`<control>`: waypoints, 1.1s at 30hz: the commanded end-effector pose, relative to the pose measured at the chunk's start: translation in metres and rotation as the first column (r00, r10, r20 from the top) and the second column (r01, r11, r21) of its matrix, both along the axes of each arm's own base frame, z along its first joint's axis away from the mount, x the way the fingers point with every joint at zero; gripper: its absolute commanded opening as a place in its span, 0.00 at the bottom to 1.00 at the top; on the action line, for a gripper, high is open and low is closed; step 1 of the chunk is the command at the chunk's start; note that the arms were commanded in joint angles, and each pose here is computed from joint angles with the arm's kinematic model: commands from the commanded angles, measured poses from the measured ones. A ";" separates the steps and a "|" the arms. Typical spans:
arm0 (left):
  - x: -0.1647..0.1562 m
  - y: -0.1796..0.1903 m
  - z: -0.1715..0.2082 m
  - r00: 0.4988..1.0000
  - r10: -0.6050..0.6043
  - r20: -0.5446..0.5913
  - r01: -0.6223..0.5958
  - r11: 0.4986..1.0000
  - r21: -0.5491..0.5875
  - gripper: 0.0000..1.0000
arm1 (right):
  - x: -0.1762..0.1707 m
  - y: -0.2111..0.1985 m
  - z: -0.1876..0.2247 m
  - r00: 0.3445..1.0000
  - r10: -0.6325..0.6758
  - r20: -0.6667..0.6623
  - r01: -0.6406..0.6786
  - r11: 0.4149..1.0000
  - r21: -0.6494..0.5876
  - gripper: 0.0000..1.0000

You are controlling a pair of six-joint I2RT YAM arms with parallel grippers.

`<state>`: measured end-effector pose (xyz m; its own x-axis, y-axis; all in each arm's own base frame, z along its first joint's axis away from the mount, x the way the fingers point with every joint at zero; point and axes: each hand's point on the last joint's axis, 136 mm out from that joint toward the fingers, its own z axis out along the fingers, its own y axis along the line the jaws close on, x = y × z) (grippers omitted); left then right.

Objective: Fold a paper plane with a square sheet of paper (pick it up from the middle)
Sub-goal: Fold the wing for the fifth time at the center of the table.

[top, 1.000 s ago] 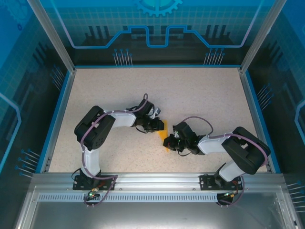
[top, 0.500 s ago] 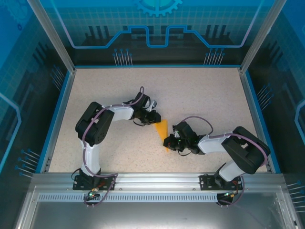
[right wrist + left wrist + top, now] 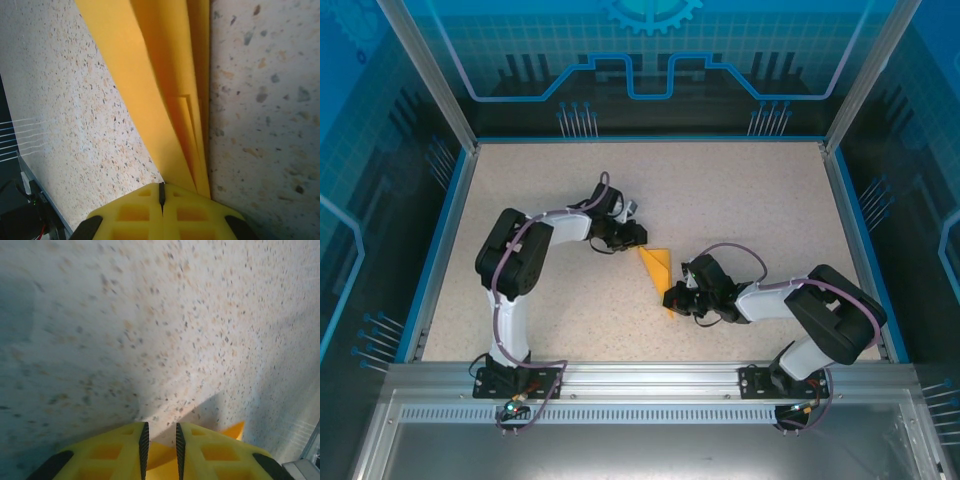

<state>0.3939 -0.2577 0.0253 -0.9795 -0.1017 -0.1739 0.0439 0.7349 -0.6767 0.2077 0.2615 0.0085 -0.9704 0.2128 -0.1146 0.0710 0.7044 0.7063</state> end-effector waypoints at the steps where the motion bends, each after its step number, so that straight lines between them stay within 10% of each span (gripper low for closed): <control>1: 0.009 0.004 0.023 0.999 -0.004 0.049 0.004 1.000 0.003 0.26 | -0.041 -0.036 -0.047 0.982 -0.002 -0.191 -0.033 0.983 -0.180 0.03; 14: -0.037 -0.008 0.083 0.995 -0.020 0.096 0.029 0.995 -0.094 0.29 | -0.031 -0.031 -0.042 0.984 -0.020 -0.177 -0.012 0.984 -0.177 0.03; 33: -0.078 -0.041 -0.002 0.997 -0.052 -0.062 0.050 0.998 -0.034 0.28 | -0.038 -0.033 -0.045 0.983 -0.022 -0.183 -0.011 0.984 -0.176 0.03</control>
